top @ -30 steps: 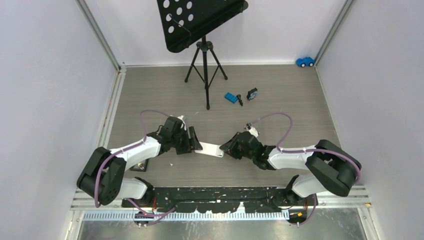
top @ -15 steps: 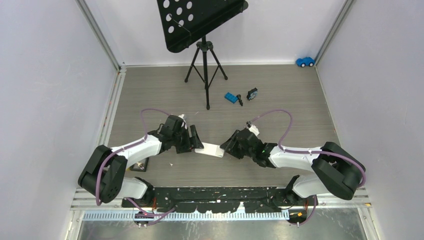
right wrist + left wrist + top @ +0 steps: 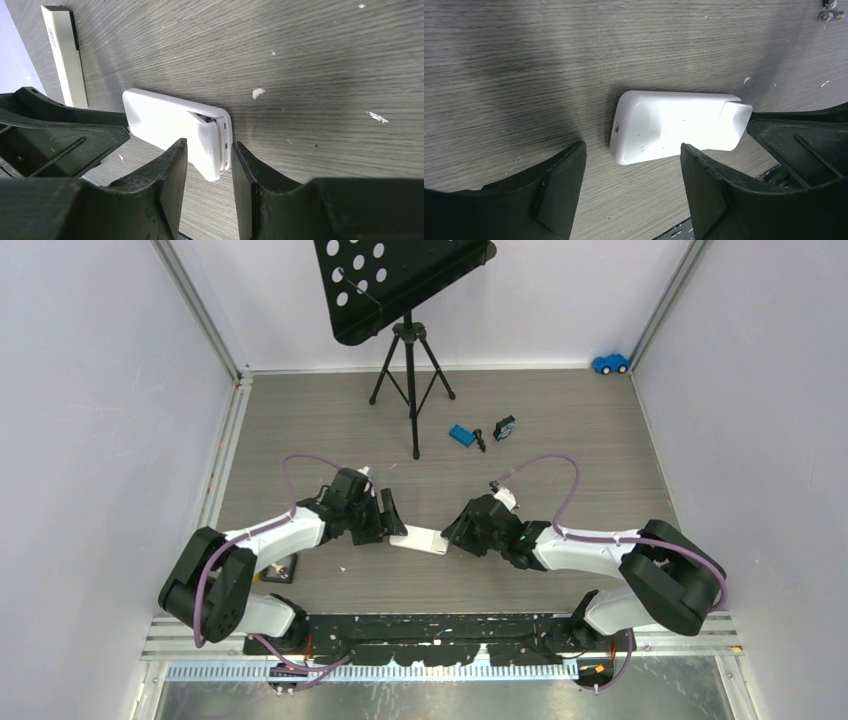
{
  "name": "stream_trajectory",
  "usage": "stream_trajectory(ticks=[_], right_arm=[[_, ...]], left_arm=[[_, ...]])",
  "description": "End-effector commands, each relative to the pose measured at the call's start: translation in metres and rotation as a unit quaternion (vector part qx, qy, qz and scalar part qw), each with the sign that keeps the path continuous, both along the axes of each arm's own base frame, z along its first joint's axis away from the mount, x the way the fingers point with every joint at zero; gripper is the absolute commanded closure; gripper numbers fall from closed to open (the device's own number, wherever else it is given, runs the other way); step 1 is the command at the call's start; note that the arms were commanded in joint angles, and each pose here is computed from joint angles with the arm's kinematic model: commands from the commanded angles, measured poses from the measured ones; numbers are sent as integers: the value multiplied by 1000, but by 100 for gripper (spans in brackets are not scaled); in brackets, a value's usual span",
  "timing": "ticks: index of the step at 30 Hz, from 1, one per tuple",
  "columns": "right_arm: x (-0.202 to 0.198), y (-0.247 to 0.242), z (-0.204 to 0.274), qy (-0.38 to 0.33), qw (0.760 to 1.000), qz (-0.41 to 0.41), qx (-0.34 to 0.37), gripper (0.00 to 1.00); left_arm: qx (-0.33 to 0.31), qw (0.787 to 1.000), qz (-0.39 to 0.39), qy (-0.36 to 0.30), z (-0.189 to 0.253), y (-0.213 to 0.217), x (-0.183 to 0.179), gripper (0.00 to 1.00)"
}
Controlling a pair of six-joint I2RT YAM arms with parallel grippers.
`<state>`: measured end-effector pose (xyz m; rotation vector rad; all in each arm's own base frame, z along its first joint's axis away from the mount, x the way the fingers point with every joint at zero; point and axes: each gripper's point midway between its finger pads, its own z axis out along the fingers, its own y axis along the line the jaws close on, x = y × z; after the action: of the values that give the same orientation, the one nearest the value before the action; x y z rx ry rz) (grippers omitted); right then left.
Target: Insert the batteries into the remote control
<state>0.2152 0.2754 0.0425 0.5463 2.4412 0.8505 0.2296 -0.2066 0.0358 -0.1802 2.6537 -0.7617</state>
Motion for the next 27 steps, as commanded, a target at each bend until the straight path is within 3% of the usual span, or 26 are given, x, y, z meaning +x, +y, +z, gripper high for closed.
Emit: stream_trajectory(ticks=[1,9,20,27], right_arm=[[10,6,5,-6,1000,1,-5,60],[6,-2,-11,18,999,-10,-31,70],[1,-4,-13,24,999,-4,-35,74],[-1,1,-14,30,999,7,-25,81]], left_arm=[[41,999,3,13,-16,13,-2,30],[19,999,-6,33,-26,2,-3,38],[28,999,-7,45,-30,6,-9,47],[47,997,-10,54,-38,13,-14,57]])
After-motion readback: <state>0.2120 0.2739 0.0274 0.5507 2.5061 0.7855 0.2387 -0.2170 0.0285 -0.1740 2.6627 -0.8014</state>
